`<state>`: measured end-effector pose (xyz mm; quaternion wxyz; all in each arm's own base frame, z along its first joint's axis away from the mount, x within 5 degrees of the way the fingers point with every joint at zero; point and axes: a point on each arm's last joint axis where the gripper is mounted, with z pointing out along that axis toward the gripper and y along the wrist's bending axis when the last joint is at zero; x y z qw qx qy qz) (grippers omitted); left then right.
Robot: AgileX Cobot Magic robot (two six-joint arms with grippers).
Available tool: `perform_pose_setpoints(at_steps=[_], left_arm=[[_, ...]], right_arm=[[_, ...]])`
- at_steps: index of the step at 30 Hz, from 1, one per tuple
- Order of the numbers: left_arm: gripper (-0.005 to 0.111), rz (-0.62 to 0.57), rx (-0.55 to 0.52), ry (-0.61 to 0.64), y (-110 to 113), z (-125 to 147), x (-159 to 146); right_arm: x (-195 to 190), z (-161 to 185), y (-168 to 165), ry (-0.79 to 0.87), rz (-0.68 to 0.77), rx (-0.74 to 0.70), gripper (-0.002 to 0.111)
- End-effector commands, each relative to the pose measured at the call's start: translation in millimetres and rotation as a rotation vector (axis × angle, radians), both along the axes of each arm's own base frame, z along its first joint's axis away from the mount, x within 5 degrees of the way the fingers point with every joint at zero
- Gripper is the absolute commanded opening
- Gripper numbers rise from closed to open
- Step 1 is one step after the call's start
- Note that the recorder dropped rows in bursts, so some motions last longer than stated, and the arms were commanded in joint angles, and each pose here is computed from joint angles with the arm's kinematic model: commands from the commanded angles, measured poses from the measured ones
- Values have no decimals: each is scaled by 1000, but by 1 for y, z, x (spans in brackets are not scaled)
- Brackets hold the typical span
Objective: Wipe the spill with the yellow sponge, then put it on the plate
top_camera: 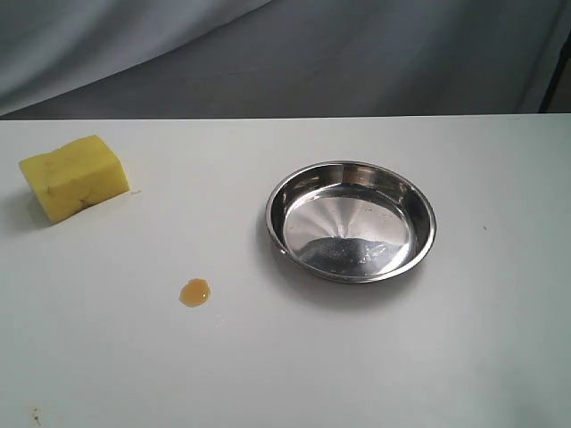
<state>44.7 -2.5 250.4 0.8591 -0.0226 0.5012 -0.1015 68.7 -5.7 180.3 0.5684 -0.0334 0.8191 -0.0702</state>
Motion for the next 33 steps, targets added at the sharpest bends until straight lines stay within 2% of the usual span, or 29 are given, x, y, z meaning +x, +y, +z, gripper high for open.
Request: perform_pose_setpoints(at_steps=[1,4,8,11,13,18,21,24,27,29,33], left_arm=[[0,-13,-51,-168,2,13,-9],[0,-38,-90,-236,2,18,-13],[0,-53,-21,-249,-3,18,-14],[0,-195,-76,-257,-9,19,-16],[0,-246,-59,-284,-14,21,-19],[0,-209,-24,-290,-13,21,-19],[0,-204,-74,-284,-10,21,-18],[0,-183,-167,-257,-4,20,-15],[0,-159,-273,-215,3,34,-6],[0,-97,-232,-208,4,53,2],[0,40,-43,-178,2,91,26]], right_arm=[[0,-1,0,-1,-4,5,0],[0,-1,0,-1,-4,5,0],[0,-1,0,-1,-4,5,0],[0,-1,0,-1,-4,5,0],[0,-1,0,-1,-4,5,0],[0,-1,0,-1,-4,5,0],[0,-1,0,-1,-4,5,0],[0,-1,0,-1,-4,5,0],[0,-1,0,-1,-4,5,0],[0,-1,0,-1,-4,5,0],[0,-1,0,-1,-4,5,0]])
